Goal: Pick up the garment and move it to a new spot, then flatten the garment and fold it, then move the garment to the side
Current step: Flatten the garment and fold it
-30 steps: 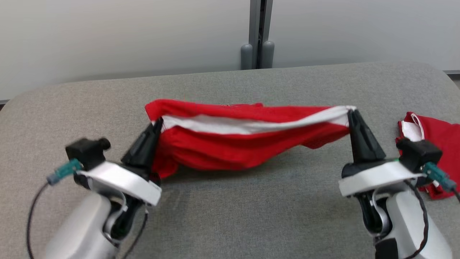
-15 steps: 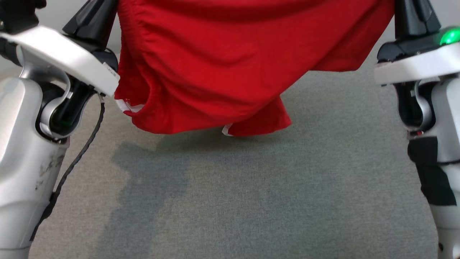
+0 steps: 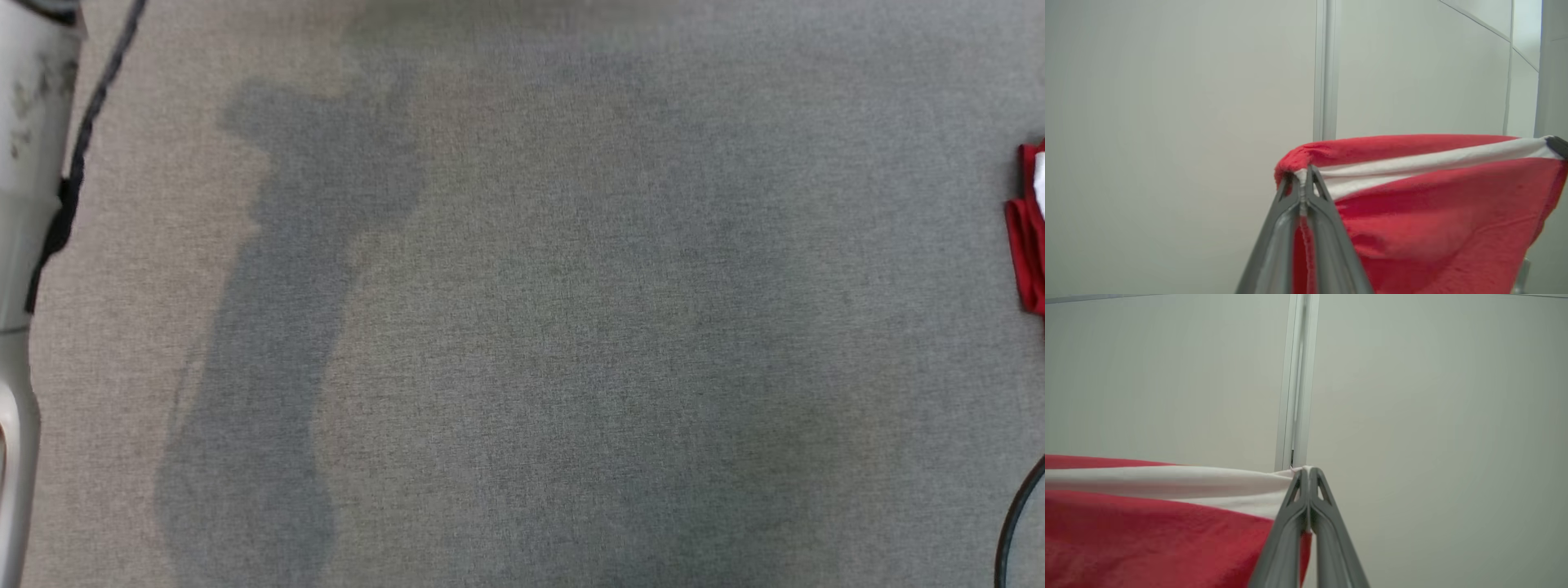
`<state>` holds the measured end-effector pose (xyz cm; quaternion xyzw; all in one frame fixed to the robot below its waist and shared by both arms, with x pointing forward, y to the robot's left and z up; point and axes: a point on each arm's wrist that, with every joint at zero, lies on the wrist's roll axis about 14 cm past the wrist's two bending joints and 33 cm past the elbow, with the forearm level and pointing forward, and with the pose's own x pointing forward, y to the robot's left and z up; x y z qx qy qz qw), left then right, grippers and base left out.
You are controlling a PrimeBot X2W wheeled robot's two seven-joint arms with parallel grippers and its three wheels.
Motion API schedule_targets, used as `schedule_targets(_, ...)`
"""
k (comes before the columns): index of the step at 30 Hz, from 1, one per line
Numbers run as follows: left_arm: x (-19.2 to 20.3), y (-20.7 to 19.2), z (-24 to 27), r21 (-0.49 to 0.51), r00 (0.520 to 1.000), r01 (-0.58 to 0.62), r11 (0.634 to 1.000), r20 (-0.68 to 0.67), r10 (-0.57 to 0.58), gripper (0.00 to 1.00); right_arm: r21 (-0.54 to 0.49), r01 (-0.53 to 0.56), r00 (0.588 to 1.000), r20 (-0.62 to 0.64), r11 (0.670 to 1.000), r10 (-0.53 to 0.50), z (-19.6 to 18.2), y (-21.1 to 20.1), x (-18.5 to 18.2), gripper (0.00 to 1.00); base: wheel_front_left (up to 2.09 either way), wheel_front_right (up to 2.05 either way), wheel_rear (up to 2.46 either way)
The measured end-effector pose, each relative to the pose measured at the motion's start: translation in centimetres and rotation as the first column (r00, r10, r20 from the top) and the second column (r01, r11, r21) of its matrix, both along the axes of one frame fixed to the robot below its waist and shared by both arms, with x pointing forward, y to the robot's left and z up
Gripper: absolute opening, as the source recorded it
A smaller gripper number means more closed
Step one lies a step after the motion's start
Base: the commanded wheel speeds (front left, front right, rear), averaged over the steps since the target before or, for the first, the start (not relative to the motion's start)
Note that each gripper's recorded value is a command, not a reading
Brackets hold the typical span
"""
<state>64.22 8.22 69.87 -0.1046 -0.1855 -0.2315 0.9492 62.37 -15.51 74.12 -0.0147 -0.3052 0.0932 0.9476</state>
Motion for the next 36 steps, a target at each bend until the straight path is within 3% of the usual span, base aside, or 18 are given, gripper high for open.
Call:
schedule_targets(4, 0.9, 0.4, -1.0, -0.040, 1.000, -0.019, 0.999, -0.013, 0.018, 0.00, 0.019, 0.033, 0.998, 0.046, 0.999, -0.034, 0.7, -1.0, -0.4, 0.00, 0.00, 0.00, 0.00)
schedule_targets(8, -0.2, -0.7, -8.8, -0.038, 0.976, 0.011, 0.999, -0.215, -0.019, 0.00, -0.005, 0.004, 0.994, -0.110, 1.000, -0.004, -6.2, 0.0, -1.2, 0.00, 0.00, 0.00, 0.00)
schedule_targets(12, -4.4, -1.7, -18.8, -0.102, 0.877, 0.027, 0.994, -0.474, -0.073, 0.00, 0.015, -0.024, 0.940, -0.340, 1.000, 0.027, -16.0, 0.3, -3.9, 0.00, 0.00, 0.00, 0.00)
schedule_targets(16, -10.9, -2.5, -27.4, -0.104, 0.738, 0.038, 0.994, -0.667, -0.098, 0.00, 0.047, -0.037, 0.833, -0.550, 0.998, 0.057, -24.9, 0.8, -9.0, 0.00, 0.00, 0.00, 0.00)
schedule_targets(19, -15.7, -3.0, -31.3, -0.143, 0.638, 0.016, 0.990, -0.761, -0.120, 0.00, 0.080, -0.014, 0.768, -0.638, 0.997, 0.062, -28.6, 0.4, -12.7, 0.00, 0.00, 0.00, 0.00)
schedule_targets(23, -19.0, -2.9, -32.6, -0.146, 0.602, -0.002, 0.989, -0.790, -0.115, 0.00, 0.111, 0.014, 0.713, -0.698, 0.994, 0.067, -30.9, 0.2, -16.6, 0.00, 0.00, 0.00, 0.00)
schedule_targets(29, -22.9, -1.9, -33.1, -0.163, 0.567, -0.062, 0.985, -0.817, -0.100, 0.00, 0.140, 0.022, 0.686, -0.722, 0.990, 0.087, -31.4, 0.7, -20.7, 0.00, 0.00, 0.00, 0.00)
schedule_targets(36, -27.6, -0.5, -32.8, -0.165, 0.565, -0.086, 0.983, -0.821, -0.088, 0.00, 0.161, 0.011, 0.663, -0.740, 0.987, 0.113, -31.9, 2.1, -25.3, 0.00, 0.00, 0.00, 0.00)
